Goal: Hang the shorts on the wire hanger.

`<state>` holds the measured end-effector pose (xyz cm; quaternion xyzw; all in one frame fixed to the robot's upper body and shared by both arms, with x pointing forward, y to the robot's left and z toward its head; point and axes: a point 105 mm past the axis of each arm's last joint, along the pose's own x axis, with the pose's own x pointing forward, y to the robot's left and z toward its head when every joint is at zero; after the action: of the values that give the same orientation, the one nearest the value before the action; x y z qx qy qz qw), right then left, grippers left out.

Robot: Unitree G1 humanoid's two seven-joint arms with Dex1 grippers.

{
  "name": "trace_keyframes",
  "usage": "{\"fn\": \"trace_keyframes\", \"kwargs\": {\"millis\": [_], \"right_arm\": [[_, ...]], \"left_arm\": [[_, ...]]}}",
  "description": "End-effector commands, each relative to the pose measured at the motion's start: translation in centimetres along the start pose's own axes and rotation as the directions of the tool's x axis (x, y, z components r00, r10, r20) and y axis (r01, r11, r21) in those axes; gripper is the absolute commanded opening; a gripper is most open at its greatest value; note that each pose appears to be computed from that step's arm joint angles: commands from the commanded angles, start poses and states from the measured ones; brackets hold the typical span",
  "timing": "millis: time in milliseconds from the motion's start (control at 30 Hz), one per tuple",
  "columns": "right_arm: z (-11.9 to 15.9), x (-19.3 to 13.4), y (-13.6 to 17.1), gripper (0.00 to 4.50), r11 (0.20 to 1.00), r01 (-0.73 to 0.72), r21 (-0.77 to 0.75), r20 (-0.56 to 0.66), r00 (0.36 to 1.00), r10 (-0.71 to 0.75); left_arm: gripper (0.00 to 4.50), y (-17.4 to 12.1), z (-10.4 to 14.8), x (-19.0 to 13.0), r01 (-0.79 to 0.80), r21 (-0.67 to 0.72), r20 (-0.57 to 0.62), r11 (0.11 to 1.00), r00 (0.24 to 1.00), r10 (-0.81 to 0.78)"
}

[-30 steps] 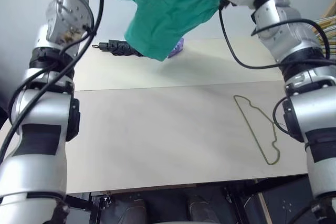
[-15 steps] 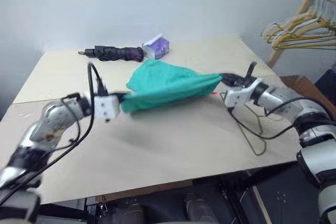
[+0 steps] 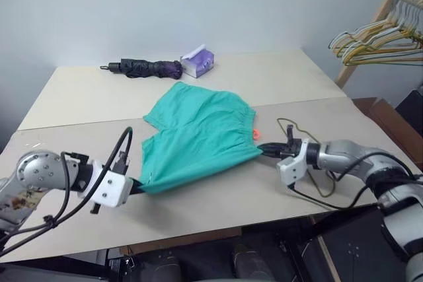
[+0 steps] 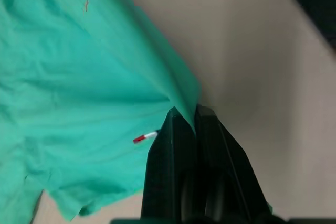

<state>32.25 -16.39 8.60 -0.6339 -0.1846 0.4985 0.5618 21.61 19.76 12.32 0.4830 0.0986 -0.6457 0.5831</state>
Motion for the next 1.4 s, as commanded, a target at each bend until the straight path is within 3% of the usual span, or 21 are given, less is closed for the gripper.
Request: {"fn": "trace_keyframes", "kwargs": {"millis": [33, 300, 333, 500, 633, 700, 767, 833, 933, 1000, 1167, 1267, 1400], "right_arm": [[0.3, -1.9, -1.0, 0.0, 1.0, 0.019, 0.019, -0.021, 1.0, -0.019], [3.3, -3.2, 0.2, 0.0, 0.996, -0.04, 0.075, 0.034, 0.999, 0.038], [3.4, -3.2, 0.2, 0.0, 0.996, -0.039, 0.081, 0.034, 0.999, 0.036], [4.0, -3.9, 0.3, 1.62, 0.986, -0.082, 0.149, 0.037, 0.996, 0.077], [3.5, -5.5, 0.2, 2.97, 0.974, -0.093, 0.208, -0.009, 0.995, 0.097], [2.8, -6.4, 0.1, 3.68, 0.96, -0.07, 0.272, -0.058, 0.994, 0.09], [1.6, -7.6, -0.3, 4.41, 0.892, -0.006, 0.451, -0.151, 0.985, 0.083], [0.8, -8.7, -0.4, 4.5, 0.79, 0.062, 0.61, -0.212, 0.973, 0.087], [-0.7, -9.5, -1.1, 4.5, 0.672, 0.238, 0.701, -0.344, 0.939, 0.027], [-2.5, -10.2, -1.1, 4.5, 0.583, 0.391, 0.712, -0.488, 0.872, 0.012], [-4.8, -12.0, 0.7, 4.5, 0.39, 0.603, 0.696, -0.693, 0.707, 0.145], [-5.4, -13.1, 2.0, 4.5, 0.323, 0.678, 0.661, -0.75, 0.618, 0.237], [-5.2, -13.5, 2.9, 4.5, 0.265, 0.711, 0.652, -0.756, 0.582, 0.299]], "left_arm": [[0.02, -0.4, 1.3, -0.5, 0.035, 0.029, 0.013, 0.999, 0.999, -0.035], [0.02, -2.1, 2.6, 0.5, 0.067, 0.004, 0.082, 0.998, 0.994, -0.067], [0.23, -2.1, 2.6, 0.6, 0.065, -0.003, 0.092, 0.998, 0.994, -0.064], [1.69, -1.7, 2.4, -0.4, 0.048, -0.07, 0.13, 0.996, 0.991, -0.038], [2.92, 0.5, 1.9, -3.0, -0.029, -0.167, 0.153, 0.985, 0.987, 0.055], [3.59, 1.8, 2.1, -4.5, -0.075, -0.227, 0.182, 0.971, 0.976, 0.118], [4.3, 3.5, 2.3, -5.6, -0.166, -0.265, 0.217, 0.95, 0.949, 0.227], [4.46, 5.4, 2.4, -5.9, -0.269, -0.297, 0.227, 0.916, 0.912, 0.342], [4.46, 7.5, 3.3, -5.7, -0.327, -0.368, 0.269, 0.871, 0.859, 0.436], [4.46, 8.7, 4.5, -5.1, -0.317, -0.415, 0.329, 0.853, 0.822, 0.465], [4.46, 10.0, 6.7, -3.1, -0.251, -0.47, 0.418, 0.846, 0.781, 0.464], [4.46, 9.8, 7.2, -2.3, -0.228, -0.469, 0.432, 0.853, 0.784, 0.447], [4.46, 9.7, 7.4, -1.9, -0.222, -0.465, 0.436, 0.857, 0.785, 0.441]]}}
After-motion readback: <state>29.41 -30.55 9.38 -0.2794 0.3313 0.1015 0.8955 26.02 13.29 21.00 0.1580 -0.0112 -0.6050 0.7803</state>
